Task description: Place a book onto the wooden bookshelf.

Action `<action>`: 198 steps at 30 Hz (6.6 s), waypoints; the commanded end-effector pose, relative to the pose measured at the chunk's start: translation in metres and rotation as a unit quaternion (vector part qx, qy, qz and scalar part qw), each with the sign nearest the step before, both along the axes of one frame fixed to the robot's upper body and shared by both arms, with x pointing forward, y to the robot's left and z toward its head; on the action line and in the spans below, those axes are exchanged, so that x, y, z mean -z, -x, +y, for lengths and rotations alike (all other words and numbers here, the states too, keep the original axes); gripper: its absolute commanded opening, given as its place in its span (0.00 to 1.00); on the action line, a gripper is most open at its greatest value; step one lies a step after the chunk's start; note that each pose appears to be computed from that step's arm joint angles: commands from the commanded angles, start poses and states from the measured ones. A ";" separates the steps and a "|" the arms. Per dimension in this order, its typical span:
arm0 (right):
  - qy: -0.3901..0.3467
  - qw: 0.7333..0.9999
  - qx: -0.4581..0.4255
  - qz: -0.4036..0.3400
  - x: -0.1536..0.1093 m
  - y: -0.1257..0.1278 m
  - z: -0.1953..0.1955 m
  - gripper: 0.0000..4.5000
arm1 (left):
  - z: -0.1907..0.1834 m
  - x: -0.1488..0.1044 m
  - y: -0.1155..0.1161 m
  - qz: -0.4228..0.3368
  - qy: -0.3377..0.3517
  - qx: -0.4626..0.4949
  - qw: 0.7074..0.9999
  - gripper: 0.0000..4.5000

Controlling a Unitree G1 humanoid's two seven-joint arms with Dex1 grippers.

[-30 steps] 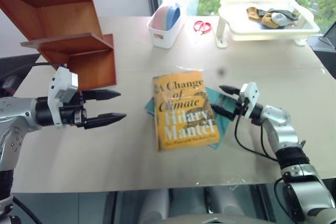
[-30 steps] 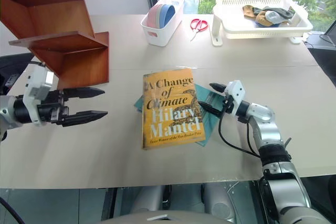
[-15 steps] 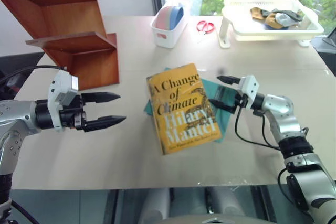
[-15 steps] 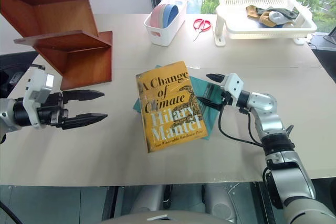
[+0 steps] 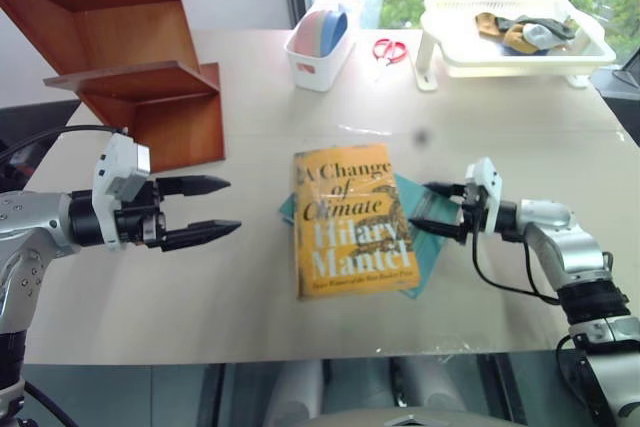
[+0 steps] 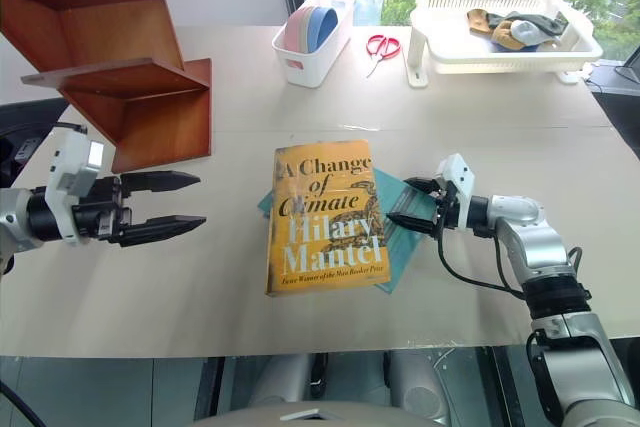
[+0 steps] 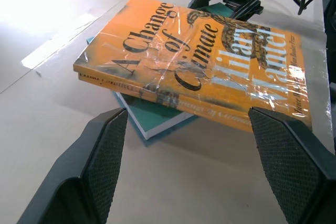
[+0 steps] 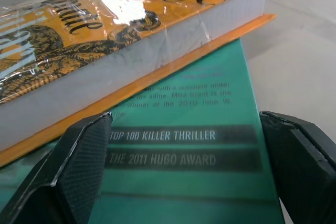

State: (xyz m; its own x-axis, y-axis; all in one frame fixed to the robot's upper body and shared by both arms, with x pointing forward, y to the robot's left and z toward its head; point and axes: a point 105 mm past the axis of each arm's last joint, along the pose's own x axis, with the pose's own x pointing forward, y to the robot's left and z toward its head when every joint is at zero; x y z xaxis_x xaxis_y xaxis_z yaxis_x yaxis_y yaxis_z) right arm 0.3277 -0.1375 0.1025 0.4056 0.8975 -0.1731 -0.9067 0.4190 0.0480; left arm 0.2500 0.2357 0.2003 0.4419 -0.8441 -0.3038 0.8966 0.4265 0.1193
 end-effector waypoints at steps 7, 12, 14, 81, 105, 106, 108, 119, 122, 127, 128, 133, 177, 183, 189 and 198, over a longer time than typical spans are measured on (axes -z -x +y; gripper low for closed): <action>0.027 0.993 0.024 -0.111 -0.028 -0.009 -0.014 1.00 | 0.000 -0.007 0.001 -0.018 -0.007 0.001 1.000 0.86; 0.061 0.986 -0.007 -0.153 -0.029 -0.010 -0.002 1.00 | -0.001 -0.007 0.000 -0.017 -0.007 0.004 1.000 0.86; 0.067 0.983 -0.027 -0.171 -0.030 -0.009 0.005 1.00 | -0.001 -0.007 0.000 -0.016 -0.008 0.004 1.000 0.86; -0.016 0.984 -0.096 -0.151 -0.091 0.076 -0.029 1.00 | -0.018 0.081 -0.034 0.382 0.321 -0.048 0.866 0.86; -0.003 0.983 -0.079 -0.169 -0.098 0.076 -0.033 1.00 | -0.040 0.097 -0.035 0.424 0.286 0.000 0.859 0.17; -0.003 0.983 -0.079 -0.169 -0.098 0.076 -0.033 1.00 | -0.041 0.097 -0.035 0.423 0.286 -0.001 0.860 0.08; -0.002 0.983 -0.077 -0.170 -0.098 0.075 -0.034 1.00 | -0.041 0.096 -0.034 0.418 0.281 -0.001 0.864 0.04; -0.029 0.981 -0.048 -0.183 -0.116 0.063 -0.048 1.00 | -0.050 0.031 -0.023 0.277 0.241 0.048 0.929 0.03; -0.029 0.981 -0.042 -0.186 -0.118 0.059 -0.051 1.00 | -0.051 0.001 -0.038 0.127 0.187 0.031 0.974 0.03; -0.066 0.979 -0.023 -0.193 -0.130 0.046 -0.058 1.00 | -0.077 -0.070 -0.054 -0.077 0.089 0.025 0.993 0.03; -0.072 0.978 -0.020 -0.195 -0.133 0.043 -0.059 1.00 | -0.083 -0.085 -0.056 -0.127 0.057 0.025 0.990 0.03; -0.117 0.973 -0.012 -0.198 -0.146 0.030 -0.063 1.00 | -0.094 -0.124 -0.068 -0.299 -0.096 -0.006 0.949 0.03; -0.227 0.947 -0.163 -0.156 -0.197 0.038 -0.053 1.00 | 0.113 -0.172 -0.096 -0.367 -0.548 -0.295 0.692 0.03; -0.236 0.944 -0.170 -0.159 -0.201 0.040 -0.056 1.00 | 0.120 -0.165 -0.095 -0.343 -0.545 -0.309 0.700 0.03; -0.235 0.944 -0.165 -0.163 -0.199 0.038 -0.056 1.00 | 0.120 -0.161 -0.096 -0.333 -0.541 -0.310 0.707 0.03; -0.237 0.944 -0.159 -0.166 -0.197 0.037 -0.059 1.00 | 0.118 -0.165 -0.095 -0.333 -0.541 -0.317 0.704 0.03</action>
State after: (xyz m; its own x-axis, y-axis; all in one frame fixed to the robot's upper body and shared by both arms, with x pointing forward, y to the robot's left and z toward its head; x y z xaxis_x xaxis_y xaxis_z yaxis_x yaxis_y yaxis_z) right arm 0.2966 -0.1887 0.2899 0.0693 0.9353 0.3469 -0.9898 0.1078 -0.0932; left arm 0.3553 0.3434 0.3476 0.9709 0.1054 -0.2150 0.2110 0.0475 0.9763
